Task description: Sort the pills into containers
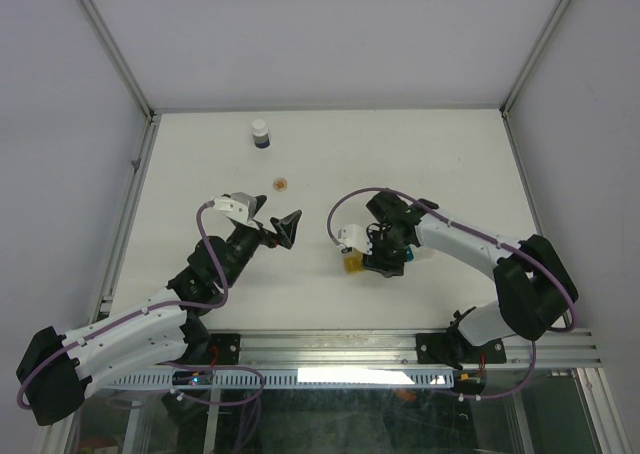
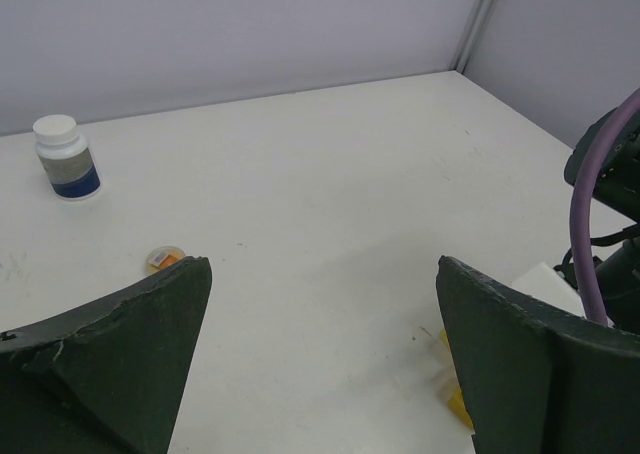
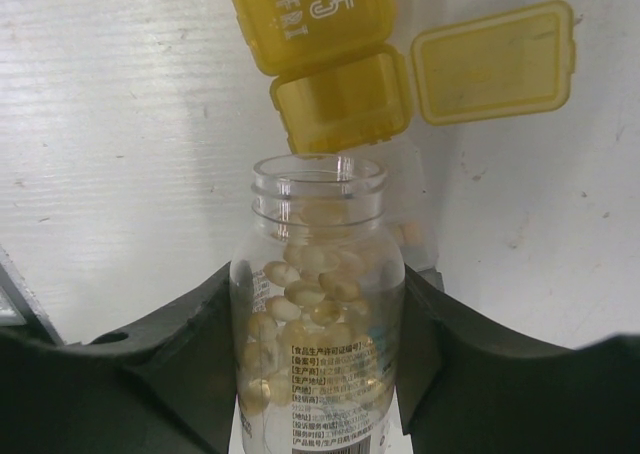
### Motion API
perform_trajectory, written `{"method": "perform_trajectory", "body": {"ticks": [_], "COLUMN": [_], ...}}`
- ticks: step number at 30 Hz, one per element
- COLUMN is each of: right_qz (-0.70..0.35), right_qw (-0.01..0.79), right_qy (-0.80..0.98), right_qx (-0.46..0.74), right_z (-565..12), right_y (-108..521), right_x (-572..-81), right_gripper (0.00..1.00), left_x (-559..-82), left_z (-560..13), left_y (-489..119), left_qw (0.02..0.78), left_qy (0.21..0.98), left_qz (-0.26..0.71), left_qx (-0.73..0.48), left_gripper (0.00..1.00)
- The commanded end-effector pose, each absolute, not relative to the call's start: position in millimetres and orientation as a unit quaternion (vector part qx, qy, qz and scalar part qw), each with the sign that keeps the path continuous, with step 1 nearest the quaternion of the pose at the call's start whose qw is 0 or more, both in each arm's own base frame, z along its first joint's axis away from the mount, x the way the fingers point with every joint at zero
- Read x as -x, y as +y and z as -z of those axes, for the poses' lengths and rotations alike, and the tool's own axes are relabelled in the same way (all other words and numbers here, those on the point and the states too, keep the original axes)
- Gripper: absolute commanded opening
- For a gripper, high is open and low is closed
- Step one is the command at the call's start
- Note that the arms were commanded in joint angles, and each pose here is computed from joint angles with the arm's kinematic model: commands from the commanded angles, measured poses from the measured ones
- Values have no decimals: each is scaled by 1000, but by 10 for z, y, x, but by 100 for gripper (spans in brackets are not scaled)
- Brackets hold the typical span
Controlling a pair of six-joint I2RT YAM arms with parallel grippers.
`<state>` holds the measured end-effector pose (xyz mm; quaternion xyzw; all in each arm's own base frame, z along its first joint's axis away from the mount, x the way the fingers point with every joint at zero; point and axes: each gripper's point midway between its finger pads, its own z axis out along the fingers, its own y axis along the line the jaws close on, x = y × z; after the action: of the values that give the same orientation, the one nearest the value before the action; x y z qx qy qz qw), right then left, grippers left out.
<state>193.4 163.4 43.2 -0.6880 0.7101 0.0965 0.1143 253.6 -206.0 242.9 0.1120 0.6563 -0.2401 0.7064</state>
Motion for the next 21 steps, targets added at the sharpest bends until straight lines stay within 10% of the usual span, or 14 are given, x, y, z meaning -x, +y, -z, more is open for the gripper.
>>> {"method": "perform_trajectory", "body": {"ticks": [1, 21], "right_qz": [-126, -89], "right_qw": [111, 99], "right_qy": [708, 721], "right_qx": [686, 680], "right_z": [-550, -537], "right_y": [1759, 1685], "right_x": [-1882, -2015], "right_gripper": [6, 4], "left_x": [-2540, -2529], "left_z": [-2516, -2519], "left_y": [-2031, -2016], "left_qw": [718, 720], "left_qy": [645, 643], "left_qz": [239, 240], "left_qx": [-106, -104], "left_gripper": [99, 99]}}
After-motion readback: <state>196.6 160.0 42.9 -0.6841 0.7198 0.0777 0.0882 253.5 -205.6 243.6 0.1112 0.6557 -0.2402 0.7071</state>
